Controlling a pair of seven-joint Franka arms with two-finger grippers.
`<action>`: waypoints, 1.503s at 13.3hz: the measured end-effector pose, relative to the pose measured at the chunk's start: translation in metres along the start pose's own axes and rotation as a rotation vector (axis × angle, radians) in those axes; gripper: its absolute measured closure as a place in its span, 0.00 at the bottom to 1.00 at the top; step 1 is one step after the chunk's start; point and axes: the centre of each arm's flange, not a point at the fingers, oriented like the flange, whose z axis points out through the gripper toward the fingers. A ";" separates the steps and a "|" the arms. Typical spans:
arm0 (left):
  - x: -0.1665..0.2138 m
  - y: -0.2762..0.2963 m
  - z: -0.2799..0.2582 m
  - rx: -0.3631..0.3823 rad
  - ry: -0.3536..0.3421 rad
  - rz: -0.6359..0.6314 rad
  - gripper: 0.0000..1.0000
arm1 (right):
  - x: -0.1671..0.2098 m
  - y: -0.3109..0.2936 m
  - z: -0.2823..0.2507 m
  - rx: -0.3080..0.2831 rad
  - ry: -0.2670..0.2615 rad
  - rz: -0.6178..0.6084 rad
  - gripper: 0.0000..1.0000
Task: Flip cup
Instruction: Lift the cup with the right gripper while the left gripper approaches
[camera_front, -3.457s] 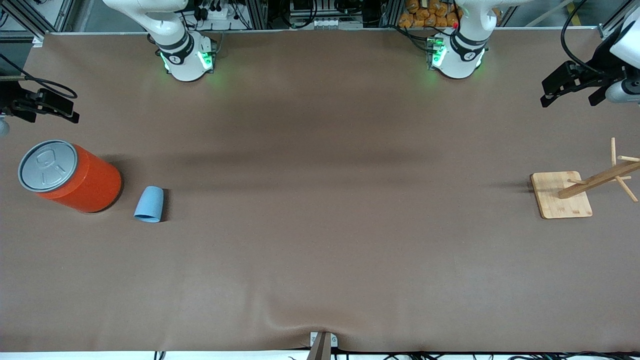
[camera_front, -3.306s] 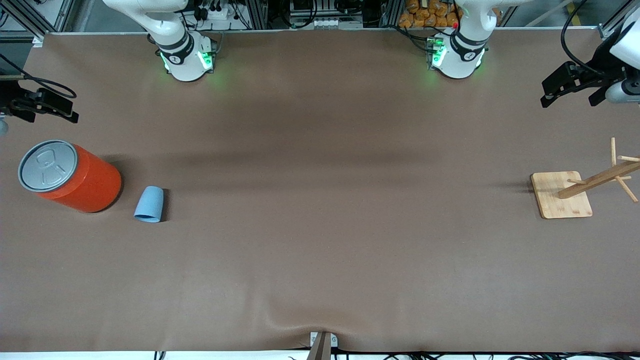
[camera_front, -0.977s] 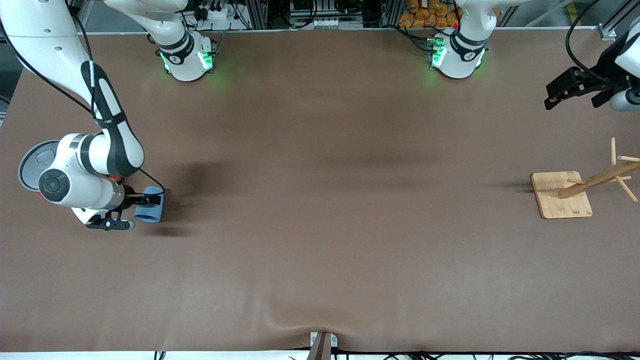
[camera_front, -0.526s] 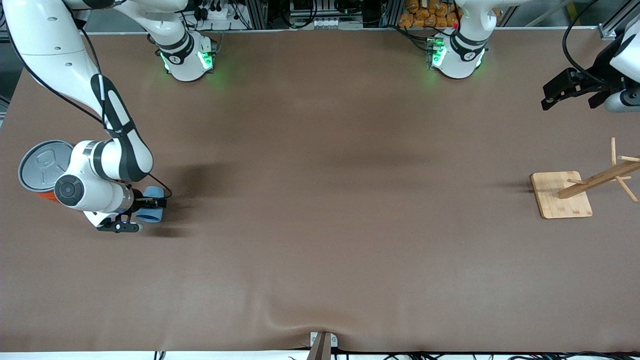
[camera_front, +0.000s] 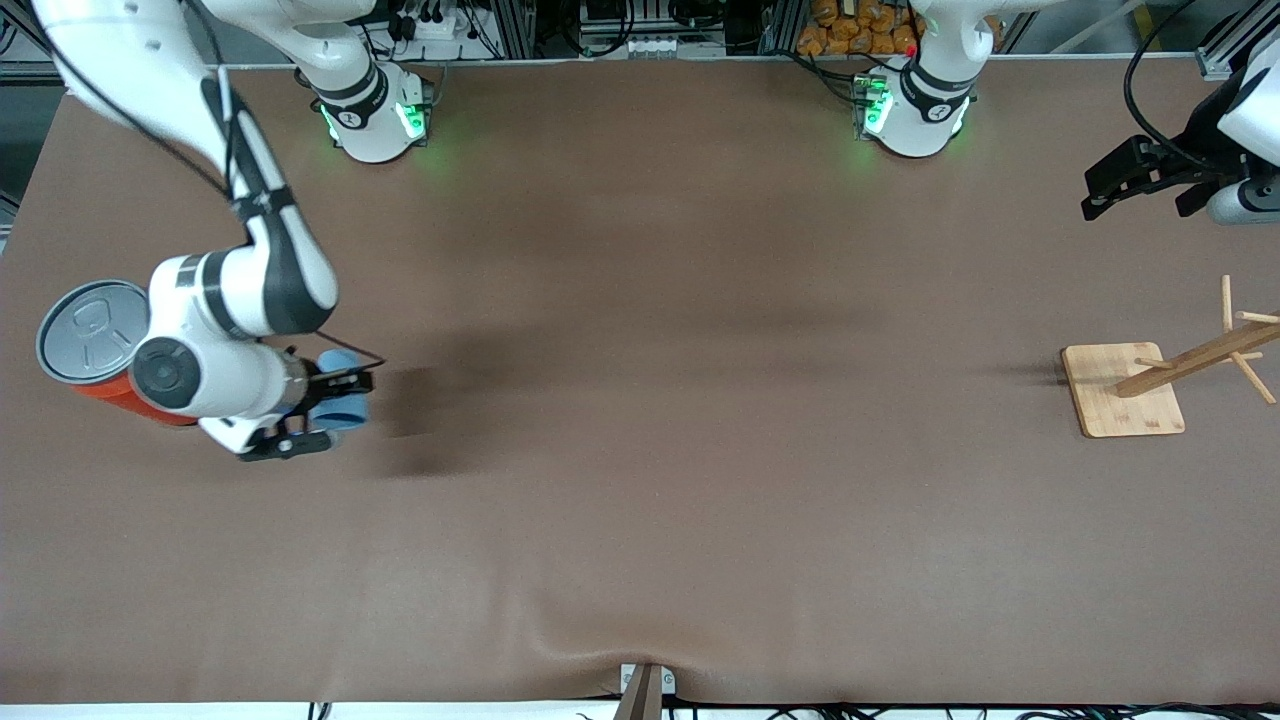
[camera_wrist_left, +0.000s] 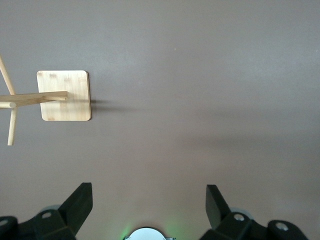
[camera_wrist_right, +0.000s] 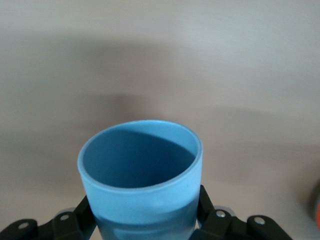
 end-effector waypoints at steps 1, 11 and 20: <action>0.000 0.000 0.000 0.000 0.000 0.000 0.00 | -0.004 -0.035 -0.019 0.004 0.010 -0.059 0.22; 0.036 0.012 0.093 -0.124 -0.208 0.001 0.00 | -0.001 -0.252 -0.063 -0.009 0.320 -0.683 0.22; 0.088 0.076 0.225 -0.462 -0.422 -0.022 0.00 | -0.008 -0.421 0.095 -0.388 0.358 -1.142 0.22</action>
